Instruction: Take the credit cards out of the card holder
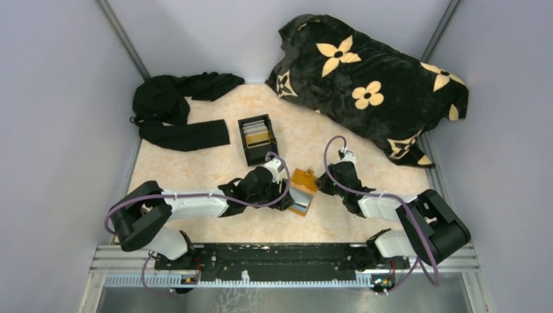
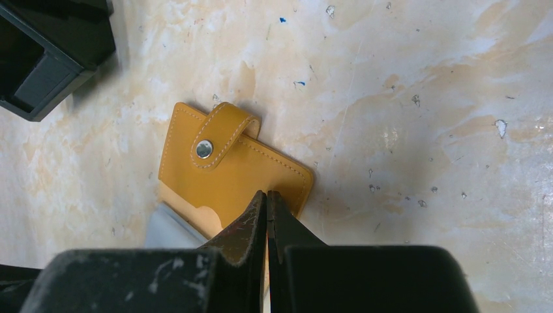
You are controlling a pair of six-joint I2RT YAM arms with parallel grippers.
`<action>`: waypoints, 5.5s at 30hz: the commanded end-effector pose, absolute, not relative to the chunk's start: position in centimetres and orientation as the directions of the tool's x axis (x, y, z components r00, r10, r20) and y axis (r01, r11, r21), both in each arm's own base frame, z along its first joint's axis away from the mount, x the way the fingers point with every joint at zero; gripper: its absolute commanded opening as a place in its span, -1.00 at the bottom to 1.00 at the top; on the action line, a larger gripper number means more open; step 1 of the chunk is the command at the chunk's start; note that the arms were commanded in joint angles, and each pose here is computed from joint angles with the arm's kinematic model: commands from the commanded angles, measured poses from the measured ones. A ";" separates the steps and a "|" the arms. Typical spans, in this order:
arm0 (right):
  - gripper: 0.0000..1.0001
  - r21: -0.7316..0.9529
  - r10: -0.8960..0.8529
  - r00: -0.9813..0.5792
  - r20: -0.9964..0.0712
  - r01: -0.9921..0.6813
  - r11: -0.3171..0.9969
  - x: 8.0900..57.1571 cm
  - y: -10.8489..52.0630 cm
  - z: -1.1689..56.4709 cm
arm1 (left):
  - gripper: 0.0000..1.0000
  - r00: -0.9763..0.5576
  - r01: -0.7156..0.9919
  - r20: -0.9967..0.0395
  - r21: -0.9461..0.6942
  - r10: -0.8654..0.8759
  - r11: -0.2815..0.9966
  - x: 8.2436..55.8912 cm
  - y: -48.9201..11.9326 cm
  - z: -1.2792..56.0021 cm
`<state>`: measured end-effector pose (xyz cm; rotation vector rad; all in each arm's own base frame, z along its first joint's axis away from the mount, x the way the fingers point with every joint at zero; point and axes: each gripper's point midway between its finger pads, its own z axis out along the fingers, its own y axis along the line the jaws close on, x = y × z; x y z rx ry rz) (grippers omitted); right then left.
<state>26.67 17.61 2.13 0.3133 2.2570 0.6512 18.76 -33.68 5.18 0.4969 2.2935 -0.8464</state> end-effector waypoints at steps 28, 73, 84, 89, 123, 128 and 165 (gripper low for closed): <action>-1.00 0.481 0.366 -0.742 -0.561 0.067 0.874 24.4 16.3 -0.7 | -0.98 -0.638 0.649 -0.711 -0.292 0.294 0.702 18.0 -36.5 4.2; 0.16 0.409 0.265 -0.577 -0.772 -0.133 0.903 26.7 15.6 9.8 | 0.69 -0.601 0.588 -0.734 -0.136 0.318 0.798 26.2 -37.6 0.0; 0.25 0.307 0.152 -0.628 -0.763 -0.146 0.940 26.4 14.4 5.9 | 0.69 -0.602 0.595 -0.732 -0.145 0.320 0.790 26.0 -37.5 -0.2; 0.05 0.357 0.178 -0.646 -0.742 -0.157 0.921 26.4 14.6 4.5 | 0.68 -0.608 0.590 -0.728 -0.146 0.318 0.794 25.8 -37.1 -0.4; -1.00 0.643 0.693 -0.343 -0.634 0.263 0.719 25.8 9.2 6.6 | 0.76 -0.523 0.441 -0.850 -0.333 -0.063 0.833 26.6 -34.2 9.0; -1.00 0.634 0.699 -0.384 -0.603 0.302 0.712 24.9 9.4 4.8 | 0.46 -0.572 0.530 -0.813 -0.465 -0.106 0.709 25.0 -37.2 10.0; -1.00 0.655 0.675 -0.477 -0.562 0.242 0.716 22.4 10.6 2.6 | -1.00 -0.917 0.281 -0.373 -0.854 -0.139 0.438 24.4 -37.2 0.7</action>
